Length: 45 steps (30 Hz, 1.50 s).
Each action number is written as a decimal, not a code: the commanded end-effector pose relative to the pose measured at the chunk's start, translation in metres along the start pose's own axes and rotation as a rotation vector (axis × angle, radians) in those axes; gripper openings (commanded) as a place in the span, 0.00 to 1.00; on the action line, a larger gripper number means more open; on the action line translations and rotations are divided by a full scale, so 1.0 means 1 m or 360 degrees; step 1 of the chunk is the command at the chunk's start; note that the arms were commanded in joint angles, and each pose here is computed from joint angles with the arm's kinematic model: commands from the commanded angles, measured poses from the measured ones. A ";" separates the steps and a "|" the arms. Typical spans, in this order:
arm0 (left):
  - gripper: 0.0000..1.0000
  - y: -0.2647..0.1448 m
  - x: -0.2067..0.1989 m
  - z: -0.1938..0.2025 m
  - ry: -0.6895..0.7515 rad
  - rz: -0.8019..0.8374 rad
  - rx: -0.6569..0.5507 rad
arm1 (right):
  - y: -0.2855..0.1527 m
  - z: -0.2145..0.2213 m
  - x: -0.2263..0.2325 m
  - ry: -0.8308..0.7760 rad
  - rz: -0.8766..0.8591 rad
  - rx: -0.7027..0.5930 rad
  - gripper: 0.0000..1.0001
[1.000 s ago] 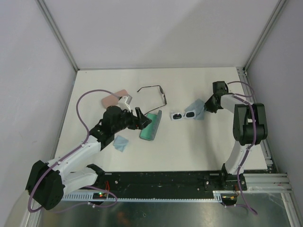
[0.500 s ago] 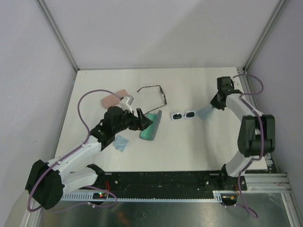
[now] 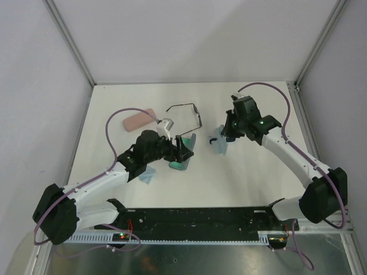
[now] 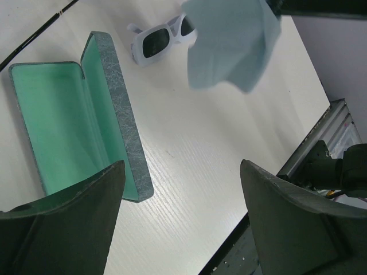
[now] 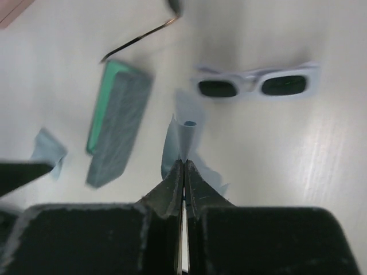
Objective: Organize the sunglasses
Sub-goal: Place the glasses cleaning cloth at the center of the board, then move the glasses cleaning cloth to the center of the board.
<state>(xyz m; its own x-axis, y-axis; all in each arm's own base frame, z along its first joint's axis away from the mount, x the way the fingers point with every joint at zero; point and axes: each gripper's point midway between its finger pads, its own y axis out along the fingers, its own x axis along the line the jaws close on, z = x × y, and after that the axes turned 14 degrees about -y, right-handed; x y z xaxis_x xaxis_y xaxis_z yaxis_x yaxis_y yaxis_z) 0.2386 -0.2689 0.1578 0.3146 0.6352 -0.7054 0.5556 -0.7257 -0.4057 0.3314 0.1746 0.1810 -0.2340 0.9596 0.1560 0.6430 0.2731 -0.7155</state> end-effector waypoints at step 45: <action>0.76 0.067 -0.044 0.011 0.0297 -0.0068 0.0095 | 0.049 0.198 -0.064 0.0056 0.0455 0.0652 0.26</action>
<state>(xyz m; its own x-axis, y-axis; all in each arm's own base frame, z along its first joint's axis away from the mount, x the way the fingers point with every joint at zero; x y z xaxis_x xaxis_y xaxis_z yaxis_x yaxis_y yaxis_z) 0.2399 -0.3431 0.1405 0.4245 0.6846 -0.5925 0.4778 -0.7253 -0.4957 0.2399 0.1195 0.0153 -0.1013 0.9942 -0.0348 0.3567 0.0037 -0.9342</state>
